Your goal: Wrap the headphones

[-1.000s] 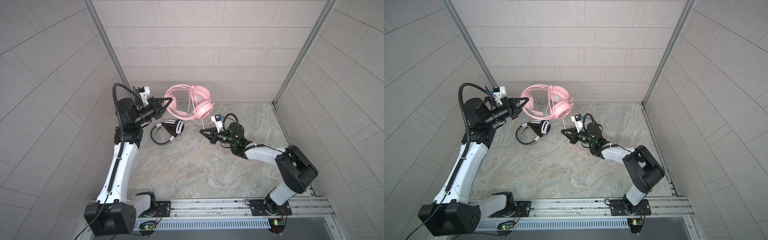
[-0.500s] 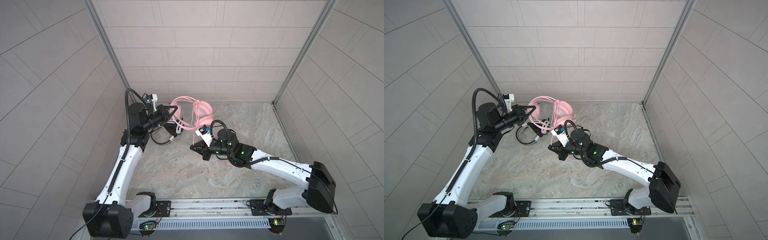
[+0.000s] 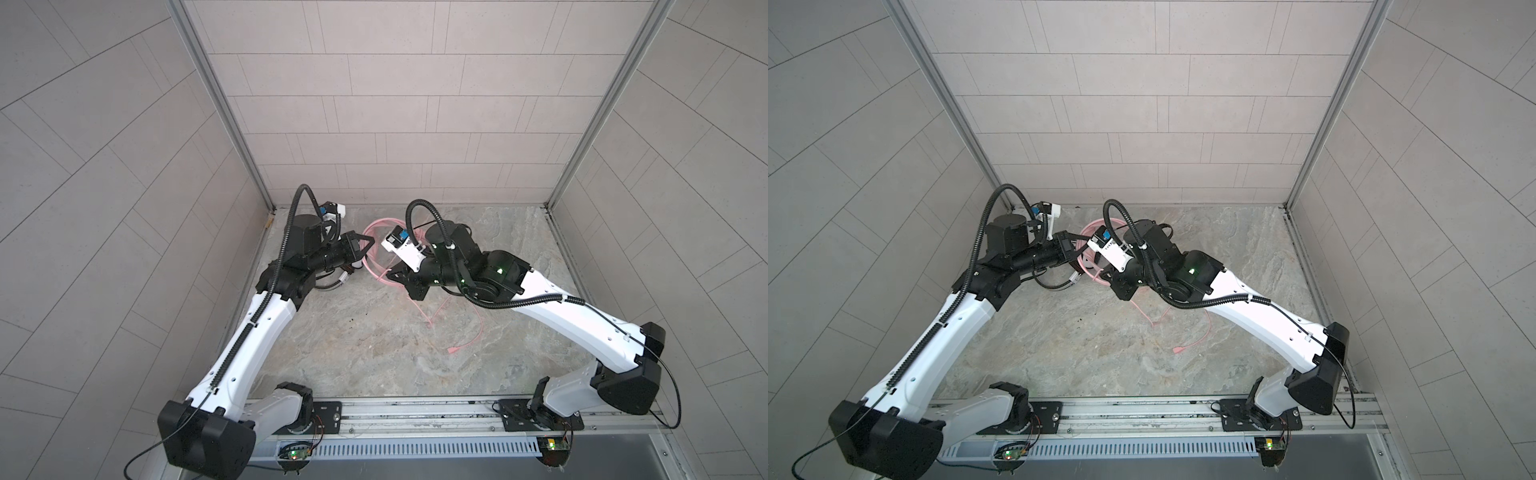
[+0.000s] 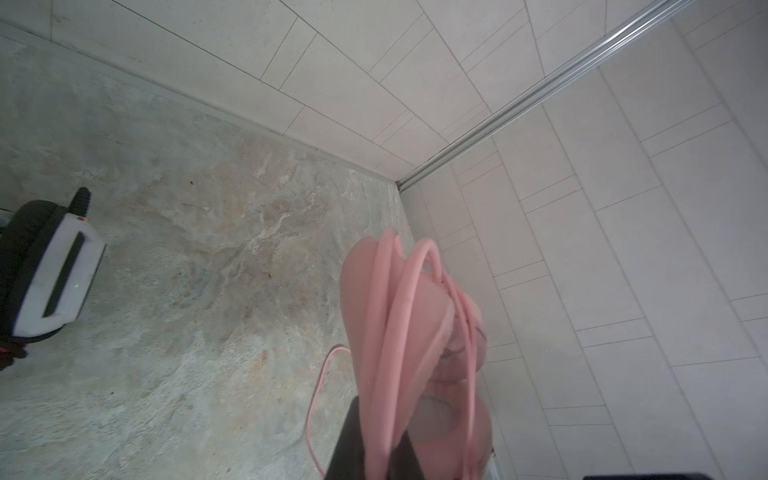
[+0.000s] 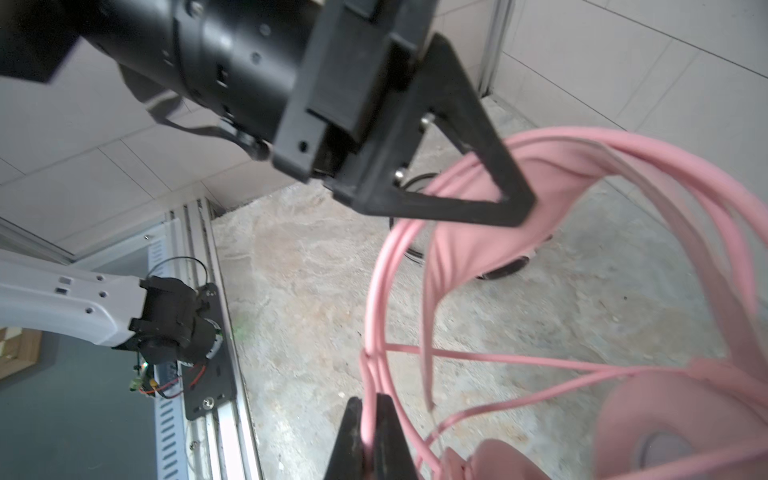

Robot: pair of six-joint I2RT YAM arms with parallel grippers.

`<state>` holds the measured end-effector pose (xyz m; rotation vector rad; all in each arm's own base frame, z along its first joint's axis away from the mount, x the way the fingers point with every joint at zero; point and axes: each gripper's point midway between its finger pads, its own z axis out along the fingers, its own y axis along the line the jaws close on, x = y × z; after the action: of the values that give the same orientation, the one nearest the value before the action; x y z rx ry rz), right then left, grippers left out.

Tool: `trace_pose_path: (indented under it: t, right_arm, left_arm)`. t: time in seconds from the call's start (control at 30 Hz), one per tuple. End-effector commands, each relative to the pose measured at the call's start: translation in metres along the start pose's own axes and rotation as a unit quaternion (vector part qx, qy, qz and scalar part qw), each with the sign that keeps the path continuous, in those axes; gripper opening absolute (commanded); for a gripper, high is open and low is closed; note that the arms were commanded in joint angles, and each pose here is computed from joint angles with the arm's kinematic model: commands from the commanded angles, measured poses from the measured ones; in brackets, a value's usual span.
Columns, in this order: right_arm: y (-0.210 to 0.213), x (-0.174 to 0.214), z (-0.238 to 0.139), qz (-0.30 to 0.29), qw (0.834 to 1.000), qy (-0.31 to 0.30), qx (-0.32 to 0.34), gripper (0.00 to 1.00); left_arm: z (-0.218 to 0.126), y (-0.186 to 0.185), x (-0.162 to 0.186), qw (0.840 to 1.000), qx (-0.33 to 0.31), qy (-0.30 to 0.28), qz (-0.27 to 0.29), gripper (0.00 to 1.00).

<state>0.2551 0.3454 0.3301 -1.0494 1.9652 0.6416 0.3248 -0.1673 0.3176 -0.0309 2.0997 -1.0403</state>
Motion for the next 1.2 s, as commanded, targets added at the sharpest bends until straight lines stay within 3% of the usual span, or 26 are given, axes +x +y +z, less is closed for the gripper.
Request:
trace_pose_path:
  t: [0.0, 0.23, 0.6, 0.87, 1.07, 1.17]
  right_arm:
    - [-0.045, -0.006, -0.048, -0.014, 0.995, -0.015, 0.101, 0.00]
    - [-0.092, 0.009, -0.075, -0.011, 0.979, 0.007, 0.203, 0.01]
    - [-0.078, 0.004, -0.072, -0.087, 0.977, 0.011, 0.195, 0.00]
    - [-0.111, -0.004, -0.098, -0.076, 0.947, -0.040, 0.310, 0.00]
    - [-0.136, -0.006, -0.112, -0.082, 0.912, -0.052, 0.398, 0.00]
    - [-0.136, -0.005, -0.111, -0.083, 0.915, -0.059, 0.391, 0.00]
  left_arm:
    - [-0.022, 0.006, 0.002, 0.994, -0.048, 0.005, 0.099, 0.00]
    - [-0.045, 0.012, 0.013, 0.975, -0.097, 0.049, 0.191, 0.00]
    - [-0.047, 0.016, 0.026, 0.960, -0.119, 0.099, 0.234, 0.00]
    - [-0.041, 0.023, 0.048, 0.943, -0.131, 0.160, 0.261, 0.00]
    - [-0.045, 0.027, 0.062, 0.934, -0.130, 0.191, 0.273, 0.00]
    - [-0.049, 0.032, 0.063, 0.929, -0.144, 0.195, 0.279, 0.00]
